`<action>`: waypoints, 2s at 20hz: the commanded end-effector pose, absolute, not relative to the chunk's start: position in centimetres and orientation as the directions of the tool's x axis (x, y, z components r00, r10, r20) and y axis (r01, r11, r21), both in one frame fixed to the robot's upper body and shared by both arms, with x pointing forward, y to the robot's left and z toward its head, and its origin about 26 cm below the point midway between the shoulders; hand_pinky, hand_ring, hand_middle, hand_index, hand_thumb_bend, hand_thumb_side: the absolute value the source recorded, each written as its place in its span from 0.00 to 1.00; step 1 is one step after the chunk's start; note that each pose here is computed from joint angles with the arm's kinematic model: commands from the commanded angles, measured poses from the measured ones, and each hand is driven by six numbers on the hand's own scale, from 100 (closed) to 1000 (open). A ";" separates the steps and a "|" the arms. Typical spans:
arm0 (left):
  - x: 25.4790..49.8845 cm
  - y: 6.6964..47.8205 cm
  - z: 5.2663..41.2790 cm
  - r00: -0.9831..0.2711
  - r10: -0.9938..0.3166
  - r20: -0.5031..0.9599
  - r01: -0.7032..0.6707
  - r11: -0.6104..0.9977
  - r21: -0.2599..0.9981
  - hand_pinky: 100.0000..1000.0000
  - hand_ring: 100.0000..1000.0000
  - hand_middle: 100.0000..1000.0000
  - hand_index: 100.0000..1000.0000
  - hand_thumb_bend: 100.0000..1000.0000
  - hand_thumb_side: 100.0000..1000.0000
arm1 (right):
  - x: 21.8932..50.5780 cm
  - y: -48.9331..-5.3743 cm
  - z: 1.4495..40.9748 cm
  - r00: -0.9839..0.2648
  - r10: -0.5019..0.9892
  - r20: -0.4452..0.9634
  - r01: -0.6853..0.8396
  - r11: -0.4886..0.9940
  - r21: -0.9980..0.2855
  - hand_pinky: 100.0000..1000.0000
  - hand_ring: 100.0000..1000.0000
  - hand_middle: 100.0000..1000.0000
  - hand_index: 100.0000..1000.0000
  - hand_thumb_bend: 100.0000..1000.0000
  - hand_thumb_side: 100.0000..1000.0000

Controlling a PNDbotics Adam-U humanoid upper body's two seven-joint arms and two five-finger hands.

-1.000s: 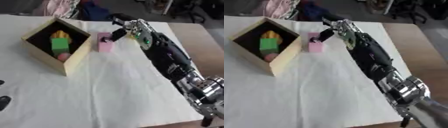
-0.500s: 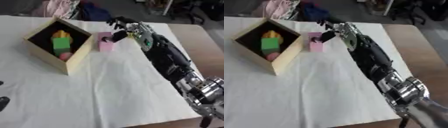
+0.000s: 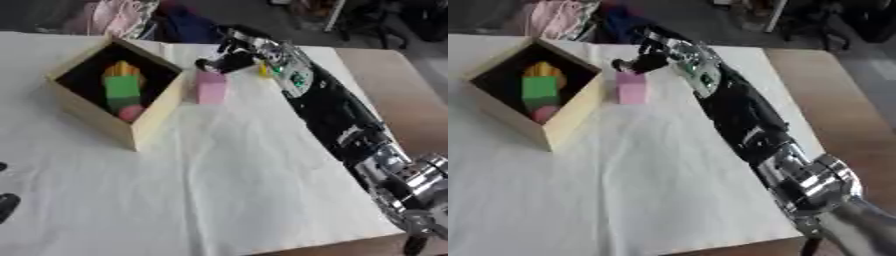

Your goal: Pick up objects on the table and place them in the box.

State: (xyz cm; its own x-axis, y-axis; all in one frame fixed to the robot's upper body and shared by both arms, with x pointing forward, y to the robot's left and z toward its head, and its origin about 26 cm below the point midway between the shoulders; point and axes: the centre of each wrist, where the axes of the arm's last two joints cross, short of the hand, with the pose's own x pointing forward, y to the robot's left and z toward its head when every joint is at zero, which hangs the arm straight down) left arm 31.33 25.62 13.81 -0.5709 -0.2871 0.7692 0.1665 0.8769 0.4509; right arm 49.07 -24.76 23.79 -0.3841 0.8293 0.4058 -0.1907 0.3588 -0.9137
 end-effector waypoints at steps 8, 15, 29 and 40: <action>31.2 25.9 14.7 -0.593 -0.296 0.749 0.153 0.871 0.466 0.74 0.60 0.82 0.79 0.64 0.36 | 49.0 -25.8 24.5 -0.324 0.941 0.101 -0.172 0.046 -0.984 0.84 0.86 0.91 0.98 0.37 0.40; 31.2 25.9 14.7 -0.595 -0.295 0.747 0.152 0.872 0.466 0.74 0.60 0.82 0.79 0.64 0.36 | 49.3 -25.7 23.7 -0.320 0.943 0.088 -0.215 0.018 -0.977 0.82 0.82 0.83 0.93 0.34 0.37; 31.2 25.8 14.8 -0.596 -0.293 0.747 0.152 0.873 0.464 0.74 0.60 0.82 0.79 0.64 0.36 | 49.0 -24.5 24.4 -0.381 0.922 0.062 -0.069 0.038 -0.997 0.76 0.67 0.51 0.66 0.16 0.11; 31.2 26.0 14.8 -0.596 -0.297 0.746 0.149 0.872 0.466 0.75 0.60 0.82 0.79 0.64 0.36 | 45.7 -21.9 32.5 -0.556 0.831 0.021 0.145 0.121 -0.982 0.76 0.65 0.51 0.66 0.13 0.10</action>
